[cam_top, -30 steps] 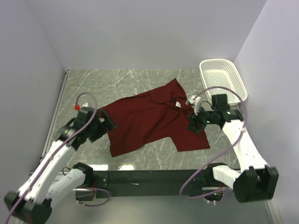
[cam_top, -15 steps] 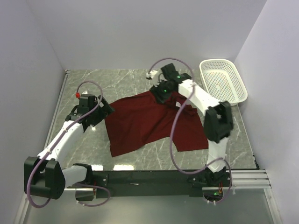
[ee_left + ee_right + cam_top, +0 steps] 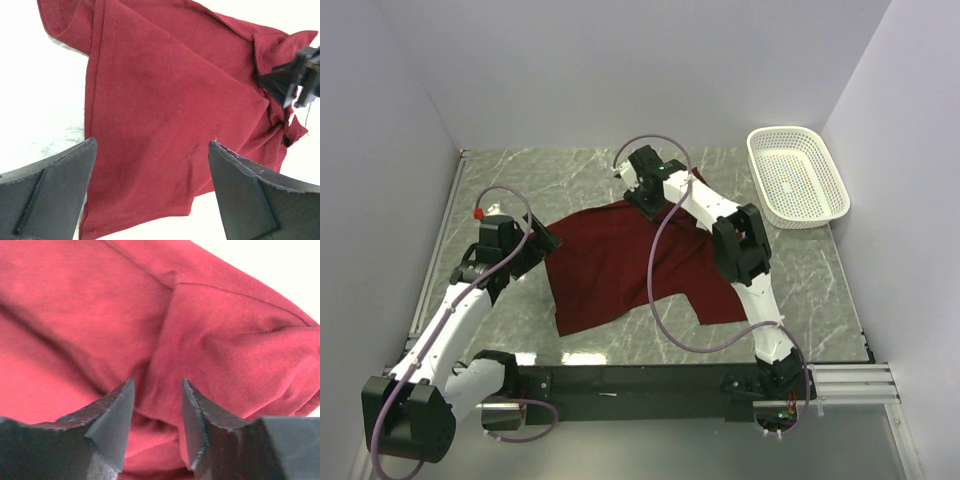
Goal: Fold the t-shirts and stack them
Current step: Flatten the tshirt out
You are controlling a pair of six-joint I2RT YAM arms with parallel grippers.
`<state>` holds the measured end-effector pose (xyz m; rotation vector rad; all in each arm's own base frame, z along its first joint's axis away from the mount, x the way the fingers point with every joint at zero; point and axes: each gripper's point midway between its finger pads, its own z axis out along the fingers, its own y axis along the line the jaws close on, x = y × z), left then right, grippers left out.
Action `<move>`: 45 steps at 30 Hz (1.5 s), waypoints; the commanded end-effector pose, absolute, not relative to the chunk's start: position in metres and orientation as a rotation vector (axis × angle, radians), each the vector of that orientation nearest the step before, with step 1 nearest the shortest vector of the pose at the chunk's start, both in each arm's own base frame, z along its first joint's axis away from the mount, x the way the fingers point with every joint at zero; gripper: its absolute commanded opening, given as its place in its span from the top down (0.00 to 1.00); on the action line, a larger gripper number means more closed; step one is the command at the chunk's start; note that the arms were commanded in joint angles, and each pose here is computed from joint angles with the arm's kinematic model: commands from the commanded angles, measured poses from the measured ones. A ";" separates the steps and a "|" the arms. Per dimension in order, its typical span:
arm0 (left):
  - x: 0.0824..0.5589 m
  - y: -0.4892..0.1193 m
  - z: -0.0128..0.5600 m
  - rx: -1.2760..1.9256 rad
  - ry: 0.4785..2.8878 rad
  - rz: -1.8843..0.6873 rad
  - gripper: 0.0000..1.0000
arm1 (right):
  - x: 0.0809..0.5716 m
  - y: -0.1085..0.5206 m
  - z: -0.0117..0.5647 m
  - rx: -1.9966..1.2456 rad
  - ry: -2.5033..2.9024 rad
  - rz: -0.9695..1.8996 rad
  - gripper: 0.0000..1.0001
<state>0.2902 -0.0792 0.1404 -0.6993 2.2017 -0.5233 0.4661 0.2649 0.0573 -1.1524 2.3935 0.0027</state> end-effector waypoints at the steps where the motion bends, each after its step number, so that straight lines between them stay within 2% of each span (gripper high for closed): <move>1: 0.288 -0.075 0.147 -0.671 2.183 -0.512 0.01 | 0.481 0.252 0.062 -1.106 2.394 -0.126 0.51; 6: 0.284 -0.074 0.146 -0.667 2.181 -0.510 0.01 | 0.475 0.250 0.047 -1.137 2.424 -0.121 0.60; 9: 0.283 -0.073 0.145 -0.671 2.180 -0.512 0.01 | 0.478 0.248 0.048 -1.139 2.414 -0.147 0.70; 10: 0.283 -0.073 0.145 -0.667 2.178 -0.514 0.00 | 0.483 0.249 0.051 -1.131 2.396 -0.162 0.78; 12: 0.283 -0.074 0.145 -0.666 2.179 -0.517 0.01 | 0.494 0.244 0.061 -1.110 2.352 -0.232 0.85; 14: 0.283 -0.074 0.146 -0.663 2.178 -0.517 0.00 | 0.513 0.239 0.079 -1.078 2.264 -0.327 1.00; 20: 0.283 -0.071 0.149 -0.650 2.193 -0.489 0.01 | 0.571 0.255 0.135 -1.013 2.015 -0.450 1.00; 24: 0.284 -0.068 0.150 -0.664 2.195 -0.468 0.01 | 0.618 0.252 0.229 -0.602 1.708 -0.589 1.00; 25: 0.285 -0.068 0.150 -0.668 2.193 -0.468 0.01 | 0.625 0.261 0.260 -0.476 1.570 -0.546 0.99; 26: 0.285 -0.068 0.151 -0.670 2.192 -0.469 0.01 | 0.625 0.264 0.276 -0.444 1.526 -0.523 0.77; 27: 0.286 -0.068 0.152 -0.670 2.190 -0.473 0.01 | 0.625 0.271 0.283 -0.449 1.514 -0.490 0.53; 28: 0.285 -0.069 0.151 -0.677 2.191 -0.476 0.01 | 0.623 0.283 0.291 -0.480 1.504 -0.448 0.12; 33: 0.290 -0.073 0.149 -0.673 2.183 -0.504 0.01 | 0.600 0.291 0.280 -0.574 1.511 -0.432 0.09; 34: 0.291 -0.072 0.148 -0.677 2.182 -0.504 0.01 | 0.594 0.287 0.254 -0.600 1.559 -0.430 0.09; 36: 0.294 -0.074 0.142 -0.676 2.194 -0.504 0.01 | 0.585 0.275 0.257 -0.611 1.590 -0.410 0.09; 37: 0.297 -0.074 0.142 -0.671 2.188 -0.509 0.01 | 0.575 0.270 0.230 -0.667 1.682 -0.394 0.09; 38: 0.299 -0.074 0.137 -0.674 2.202 -0.504 0.01 | 0.569 0.270 0.231 -0.744 1.712 -0.296 0.10; 39: 0.300 -0.075 0.134 -0.678 2.212 -0.508 0.01 | 0.546 0.266 0.198 -0.904 1.846 -0.204 0.18; 41: 0.305 -0.076 0.126 -0.686 2.236 -0.505 0.01 | 0.507 0.280 0.191 -1.082 1.895 0.115 0.26; 42: 0.306 -0.077 0.123 -0.688 2.248 -0.514 0.01 | 0.488 0.260 0.169 -1.120 2.006 0.182 0.32; 44: 0.308 -0.079 0.111 -0.700 2.292 -0.508 0.01 | 0.464 0.245 0.171 -1.132 2.050 0.276 0.33; 45: 0.308 -0.079 0.106 -0.708 2.311 -0.506 0.01 | 0.445 0.227 0.148 -1.140 2.131 0.321 0.33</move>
